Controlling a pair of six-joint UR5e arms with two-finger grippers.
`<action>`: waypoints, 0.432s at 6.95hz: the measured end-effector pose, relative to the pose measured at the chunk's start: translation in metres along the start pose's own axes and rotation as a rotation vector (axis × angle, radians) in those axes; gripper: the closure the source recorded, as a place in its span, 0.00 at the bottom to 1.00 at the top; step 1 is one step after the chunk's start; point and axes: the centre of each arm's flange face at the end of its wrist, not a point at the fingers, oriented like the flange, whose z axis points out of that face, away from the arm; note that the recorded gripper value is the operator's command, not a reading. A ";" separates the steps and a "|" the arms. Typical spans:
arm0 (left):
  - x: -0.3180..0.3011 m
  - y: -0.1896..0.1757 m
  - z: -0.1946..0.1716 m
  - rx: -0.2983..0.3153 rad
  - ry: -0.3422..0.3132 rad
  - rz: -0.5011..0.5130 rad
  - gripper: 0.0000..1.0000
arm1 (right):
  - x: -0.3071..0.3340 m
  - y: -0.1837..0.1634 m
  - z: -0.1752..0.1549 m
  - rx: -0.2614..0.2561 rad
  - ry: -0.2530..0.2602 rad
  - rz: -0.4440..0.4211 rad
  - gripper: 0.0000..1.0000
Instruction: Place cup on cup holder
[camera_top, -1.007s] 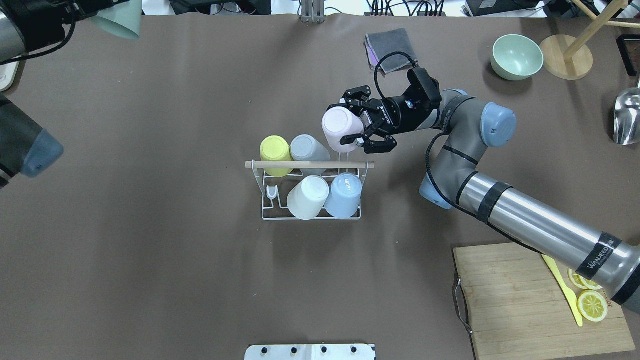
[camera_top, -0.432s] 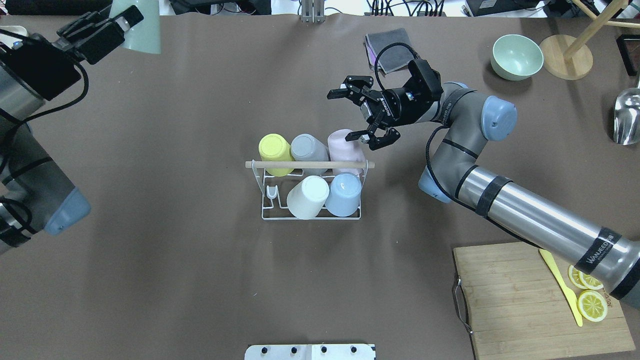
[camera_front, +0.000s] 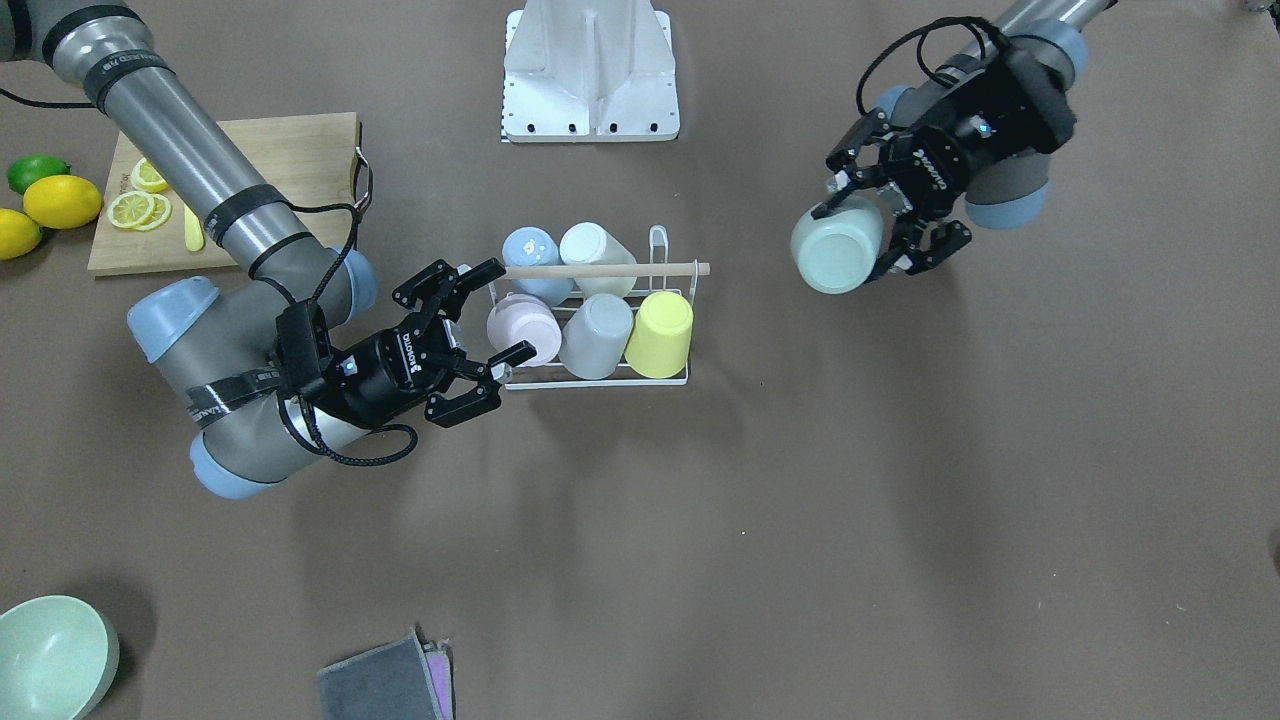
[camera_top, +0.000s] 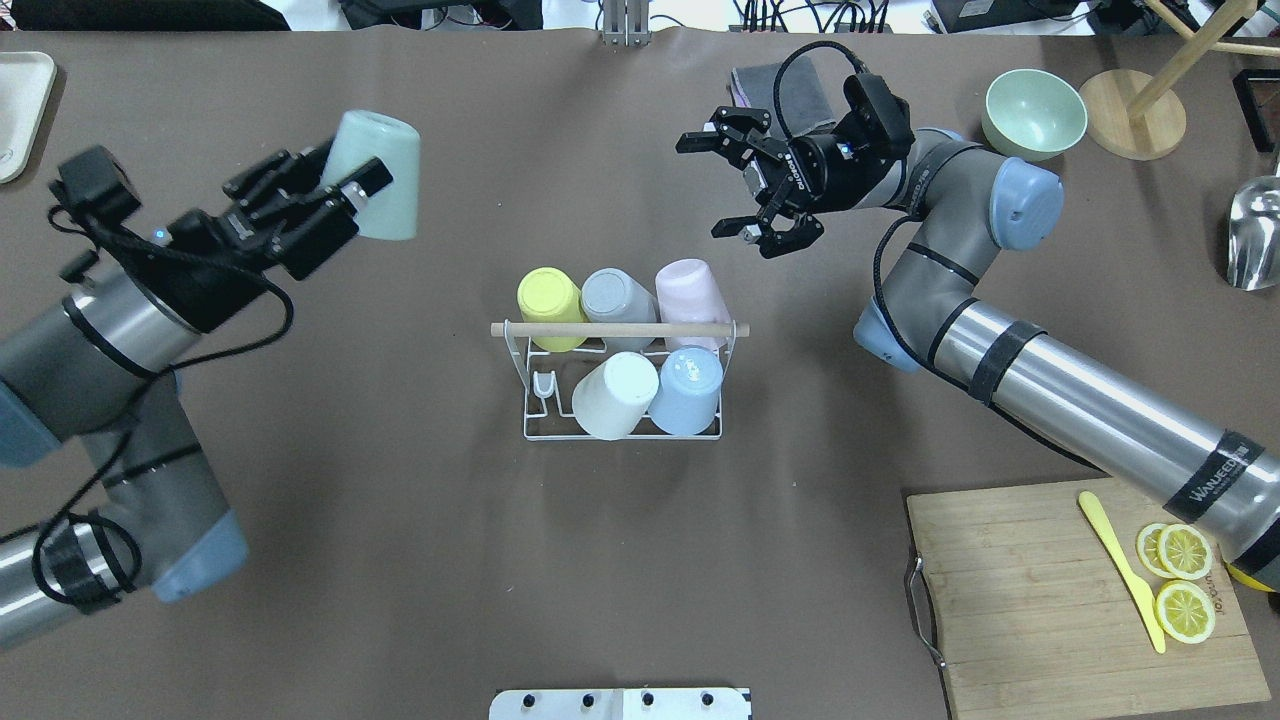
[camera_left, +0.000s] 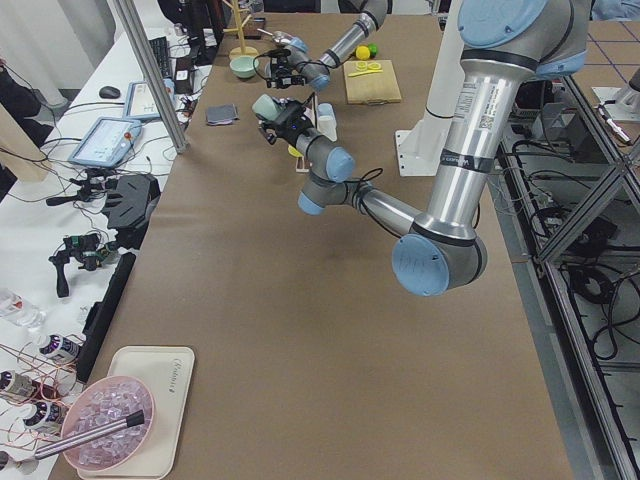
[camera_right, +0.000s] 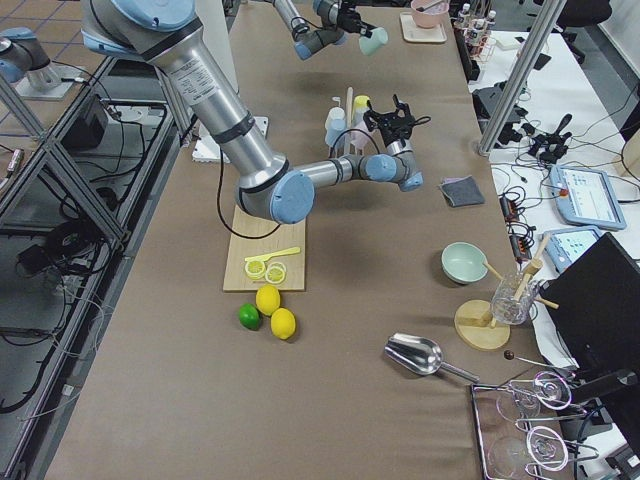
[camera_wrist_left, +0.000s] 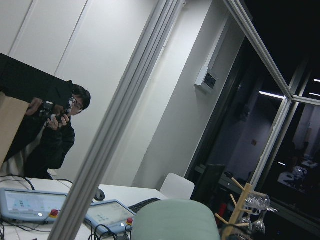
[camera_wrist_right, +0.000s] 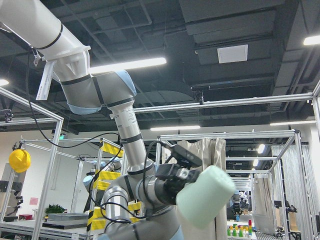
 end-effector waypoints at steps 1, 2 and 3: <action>0.034 0.041 0.002 0.000 -0.017 -0.002 1.00 | 0.009 -0.020 -0.017 -0.016 0.024 0.078 0.02; 0.058 0.062 0.006 0.007 -0.026 -0.010 1.00 | 0.019 -0.039 -0.039 -0.045 0.068 0.206 0.02; 0.078 0.073 0.011 0.013 -0.022 -0.014 1.00 | 0.029 -0.057 -0.061 -0.080 0.134 0.379 0.02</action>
